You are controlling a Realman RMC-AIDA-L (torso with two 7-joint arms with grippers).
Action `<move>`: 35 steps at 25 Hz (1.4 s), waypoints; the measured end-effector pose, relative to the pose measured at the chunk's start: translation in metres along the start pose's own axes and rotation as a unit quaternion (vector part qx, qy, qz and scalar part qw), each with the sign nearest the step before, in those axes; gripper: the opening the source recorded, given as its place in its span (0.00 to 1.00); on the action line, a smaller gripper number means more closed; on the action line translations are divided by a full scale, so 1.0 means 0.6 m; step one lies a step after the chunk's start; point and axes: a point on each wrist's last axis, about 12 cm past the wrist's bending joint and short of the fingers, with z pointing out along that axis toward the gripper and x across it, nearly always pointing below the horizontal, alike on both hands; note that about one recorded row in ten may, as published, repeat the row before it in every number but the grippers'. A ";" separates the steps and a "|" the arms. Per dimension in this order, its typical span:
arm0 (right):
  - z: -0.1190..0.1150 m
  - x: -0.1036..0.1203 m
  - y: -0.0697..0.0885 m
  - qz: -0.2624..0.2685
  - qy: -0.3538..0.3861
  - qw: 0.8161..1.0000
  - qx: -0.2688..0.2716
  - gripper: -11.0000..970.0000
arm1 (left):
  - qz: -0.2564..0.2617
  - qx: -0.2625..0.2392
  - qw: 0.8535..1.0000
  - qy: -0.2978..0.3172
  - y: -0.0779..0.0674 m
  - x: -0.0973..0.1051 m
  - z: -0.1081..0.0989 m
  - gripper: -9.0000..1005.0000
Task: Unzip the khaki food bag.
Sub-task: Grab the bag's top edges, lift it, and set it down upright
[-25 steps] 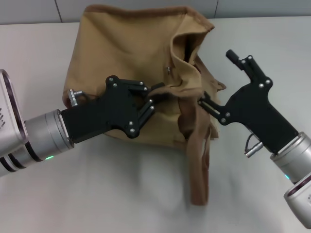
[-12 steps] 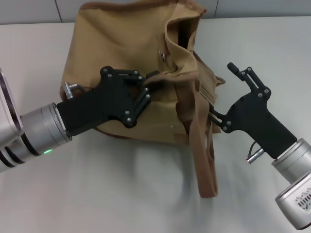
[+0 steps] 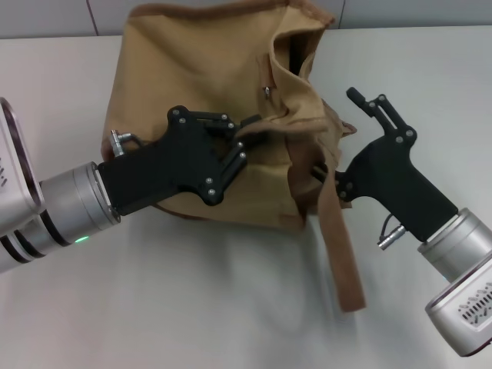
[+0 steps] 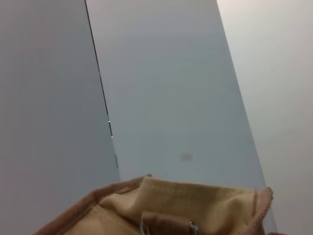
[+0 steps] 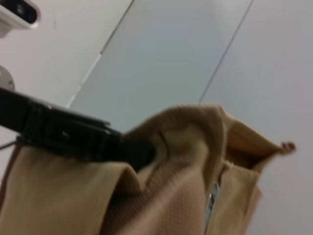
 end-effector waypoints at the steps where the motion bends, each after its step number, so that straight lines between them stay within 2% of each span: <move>1: 0.003 -0.002 0.001 0.000 -0.004 1.000 -0.004 0.87 | 0.000 0.002 1.000 0.000 -0.001 0.000 0.001 0.09; 6: 0.015 -0.007 0.002 0.002 -0.017 1.000 -0.013 0.87 | 0.000 0.007 1.000 -0.001 -0.001 0.000 0.003 0.09; 17: 0.030 -0.013 -0.004 0.017 -0.023 0.999 0.016 0.87 | -0.007 0.016 1.000 -0.001 -0.006 0.001 0.007 0.09; 28: 0.027 -0.019 -0.008 0.042 -0.039 0.998 0.030 0.86 | -0.014 0.019 1.000 0.003 -0.015 0.006 0.003 0.10; 35: 0.011 -0.016 -0.006 0.046 -0.031 0.998 0.038 0.86 | -0.014 0.017 1.000 0.005 -0.015 0.007 0.001 0.10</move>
